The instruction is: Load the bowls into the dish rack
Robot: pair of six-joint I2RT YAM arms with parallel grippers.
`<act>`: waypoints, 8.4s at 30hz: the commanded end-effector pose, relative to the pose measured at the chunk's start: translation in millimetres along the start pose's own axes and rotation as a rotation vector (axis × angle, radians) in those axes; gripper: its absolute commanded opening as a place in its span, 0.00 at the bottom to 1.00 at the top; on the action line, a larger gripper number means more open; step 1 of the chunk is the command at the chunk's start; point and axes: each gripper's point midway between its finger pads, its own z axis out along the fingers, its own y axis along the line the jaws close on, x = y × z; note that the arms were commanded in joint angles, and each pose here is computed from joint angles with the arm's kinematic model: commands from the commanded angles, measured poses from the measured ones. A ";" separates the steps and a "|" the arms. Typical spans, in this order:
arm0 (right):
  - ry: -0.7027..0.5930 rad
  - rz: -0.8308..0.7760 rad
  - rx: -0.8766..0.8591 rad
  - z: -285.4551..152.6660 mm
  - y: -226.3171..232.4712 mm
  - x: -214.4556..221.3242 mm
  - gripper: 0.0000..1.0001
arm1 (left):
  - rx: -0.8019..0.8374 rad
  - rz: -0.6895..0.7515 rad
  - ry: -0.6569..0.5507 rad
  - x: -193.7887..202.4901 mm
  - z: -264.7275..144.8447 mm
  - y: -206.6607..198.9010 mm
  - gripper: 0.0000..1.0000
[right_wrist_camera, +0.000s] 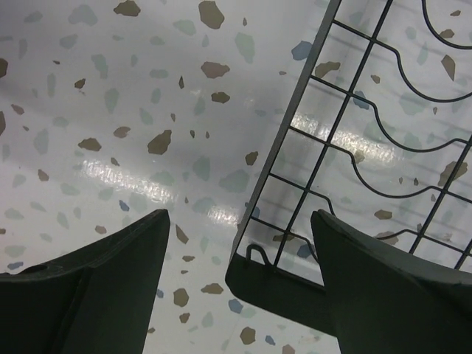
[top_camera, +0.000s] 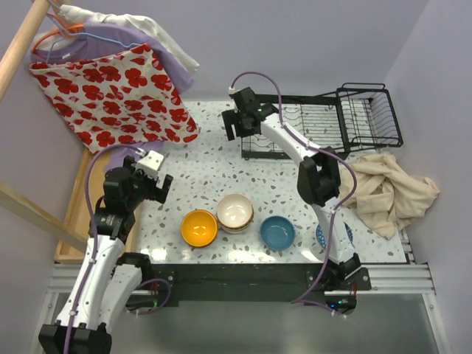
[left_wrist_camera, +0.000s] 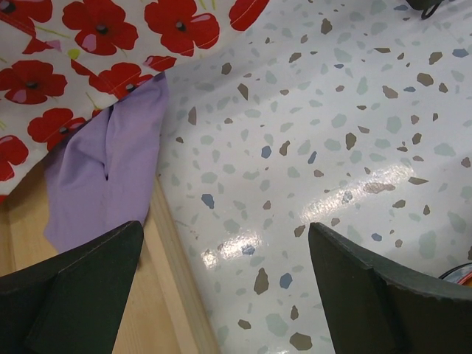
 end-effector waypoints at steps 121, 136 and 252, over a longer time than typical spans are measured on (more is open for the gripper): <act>-0.007 0.338 0.367 -156.9 -146.8 45.6 0.54 | 0.511 0.285 -0.170 -151.6 134.6 -96.4 0.86; 0.129 0.545 0.471 -175.6 -226.9 133.9 0.54 | 0.564 0.085 0.019 -151.6 272.5 -164.3 0.69; 0.000 0.254 0.401 -244.0 -262.3 130.4 0.79 | 0.993 0.672 -0.150 -141.5 -0.5 -314.4 0.73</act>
